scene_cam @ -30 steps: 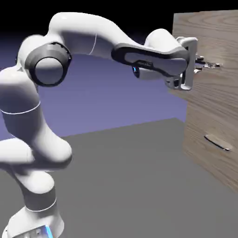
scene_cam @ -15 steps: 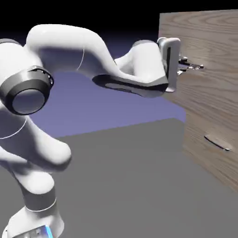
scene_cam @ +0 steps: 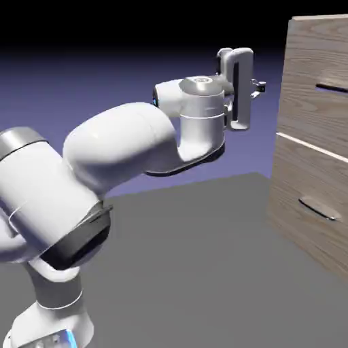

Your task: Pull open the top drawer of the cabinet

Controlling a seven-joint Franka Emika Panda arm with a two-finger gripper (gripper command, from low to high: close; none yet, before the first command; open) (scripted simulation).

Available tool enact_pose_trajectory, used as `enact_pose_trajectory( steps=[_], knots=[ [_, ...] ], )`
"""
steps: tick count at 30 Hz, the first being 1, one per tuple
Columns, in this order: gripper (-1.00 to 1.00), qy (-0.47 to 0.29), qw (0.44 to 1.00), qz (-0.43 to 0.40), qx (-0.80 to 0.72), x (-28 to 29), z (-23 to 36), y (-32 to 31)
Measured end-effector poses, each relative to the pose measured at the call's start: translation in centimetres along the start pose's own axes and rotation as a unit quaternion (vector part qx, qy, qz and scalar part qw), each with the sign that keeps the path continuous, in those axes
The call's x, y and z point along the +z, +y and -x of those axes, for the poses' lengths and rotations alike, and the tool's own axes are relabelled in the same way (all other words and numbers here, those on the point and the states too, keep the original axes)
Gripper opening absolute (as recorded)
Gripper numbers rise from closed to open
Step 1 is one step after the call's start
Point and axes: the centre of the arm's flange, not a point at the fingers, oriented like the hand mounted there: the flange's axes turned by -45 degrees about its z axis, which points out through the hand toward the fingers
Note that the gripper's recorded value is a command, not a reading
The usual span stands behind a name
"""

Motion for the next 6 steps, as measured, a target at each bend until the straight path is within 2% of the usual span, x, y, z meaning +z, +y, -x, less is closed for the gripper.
enact_pose_trajectory(
  steps=[1, 3, 6],
  knots=[
    [1.0, 0.0, 1.0, 0.001, 0.0, 0.1, 0.0, 0.1],
    [1.0, 0.0, 1.0, 0.001, 0.0, 0.1, 0.0, 0.1],
    [1.0, -0.001, 1.0, 0.001, 0.001, -3.8, 0.0, 0.0]
  ],
)
